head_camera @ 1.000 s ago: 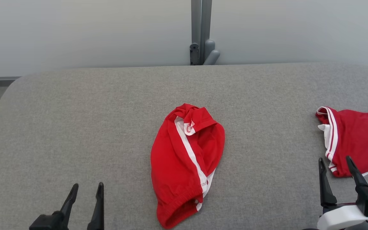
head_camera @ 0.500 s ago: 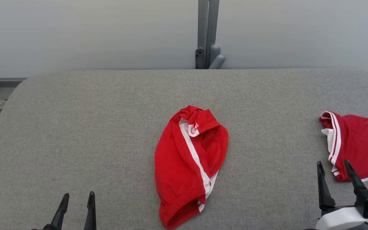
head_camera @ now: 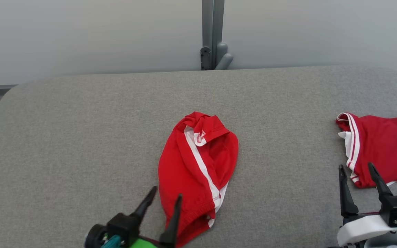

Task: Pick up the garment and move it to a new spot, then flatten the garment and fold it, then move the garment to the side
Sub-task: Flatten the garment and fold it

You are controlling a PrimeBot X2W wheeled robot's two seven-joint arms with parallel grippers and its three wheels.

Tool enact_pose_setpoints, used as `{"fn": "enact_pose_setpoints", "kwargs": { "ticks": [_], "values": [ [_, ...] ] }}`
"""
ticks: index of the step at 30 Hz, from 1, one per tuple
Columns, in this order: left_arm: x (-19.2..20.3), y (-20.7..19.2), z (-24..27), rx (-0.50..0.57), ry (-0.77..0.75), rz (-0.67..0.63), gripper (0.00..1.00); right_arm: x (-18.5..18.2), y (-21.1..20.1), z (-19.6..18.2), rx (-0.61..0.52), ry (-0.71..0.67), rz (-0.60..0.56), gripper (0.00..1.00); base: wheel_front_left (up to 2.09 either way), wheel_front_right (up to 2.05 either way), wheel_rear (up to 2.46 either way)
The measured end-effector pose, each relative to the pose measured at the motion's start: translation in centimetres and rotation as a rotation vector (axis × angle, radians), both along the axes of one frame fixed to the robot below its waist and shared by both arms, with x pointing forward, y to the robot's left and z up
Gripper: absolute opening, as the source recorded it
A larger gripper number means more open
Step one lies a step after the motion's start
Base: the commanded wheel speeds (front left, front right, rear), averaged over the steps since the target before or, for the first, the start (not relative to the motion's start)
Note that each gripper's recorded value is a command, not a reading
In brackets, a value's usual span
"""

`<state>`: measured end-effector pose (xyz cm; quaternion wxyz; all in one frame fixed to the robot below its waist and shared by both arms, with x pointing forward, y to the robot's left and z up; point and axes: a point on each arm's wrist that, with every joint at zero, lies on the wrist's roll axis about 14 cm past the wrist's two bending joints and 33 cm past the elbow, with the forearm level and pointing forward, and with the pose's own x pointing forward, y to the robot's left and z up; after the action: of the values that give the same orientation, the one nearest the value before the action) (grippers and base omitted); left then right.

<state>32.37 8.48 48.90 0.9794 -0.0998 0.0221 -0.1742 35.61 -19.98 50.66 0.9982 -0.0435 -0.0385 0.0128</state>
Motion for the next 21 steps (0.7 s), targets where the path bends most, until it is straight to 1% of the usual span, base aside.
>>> {"fn": "enact_pose_setpoints", "kwargs": {
  "ticks": [1,2,3,4,5,8,11,15,21],
  "values": [
    [0.0,0.0,0.0,0.000,0.000,0.000,1.00,0.0,0.0,0.0,0.000,0.000,0.000,1.00,0.00,0.00,0.00],
    [0.1,-1.7,0.0,-0.011,0.025,-0.051,1.00,0.2,0.1,0.1,-0.001,-0.003,0.003,1.00,0.00,0.00,0.00],
    [0.0,-4.6,-0.4,-0.046,0.096,-0.141,1.00,0.6,0.3,0.4,-0.001,-0.014,0.009,1.00,0.00,0.00,0.00],
    [0.0,-4.6,-0.4,-0.046,0.096,-0.141,1.00,0.6,0.3,0.4,-0.001,-0.014,0.009,1.00,0.00,0.00,0.00],
    [-0.1,-5.9,-0.7,-0.039,0.129,-0.185,1.00,0.8,0.4,0.6,0.000,-0.020,0.011,1.00,0.00,0.00,0.00],
    [-0.7,-8.2,-2.7,-0.069,0.277,-0.268,1.00,1.2,0.3,0.9,0.006,-0.029,0.004,1.00,0.00,0.00,0.00],
    [-1.5,-9.8,-4.1,-0.112,0.404,-0.318,1.00,1.1,-0.8,0.7,0.015,-0.023,-0.029,1.00,0.00,0.00,0.00],
    [-1.7,-10.9,-4.8,-0.115,0.468,-0.335,1.00,0.7,-2.2,-0.2,0.018,0.006,-0.071,1.00,0.00,0.00,0.00],
    [-0.5,-9.5,-6.4,-0.072,0.498,-0.282,1.00,0.5,-3.3,-1.5,0.014,0.047,-0.108,1.00,0.00,0.00,0.00]
  ]
}}
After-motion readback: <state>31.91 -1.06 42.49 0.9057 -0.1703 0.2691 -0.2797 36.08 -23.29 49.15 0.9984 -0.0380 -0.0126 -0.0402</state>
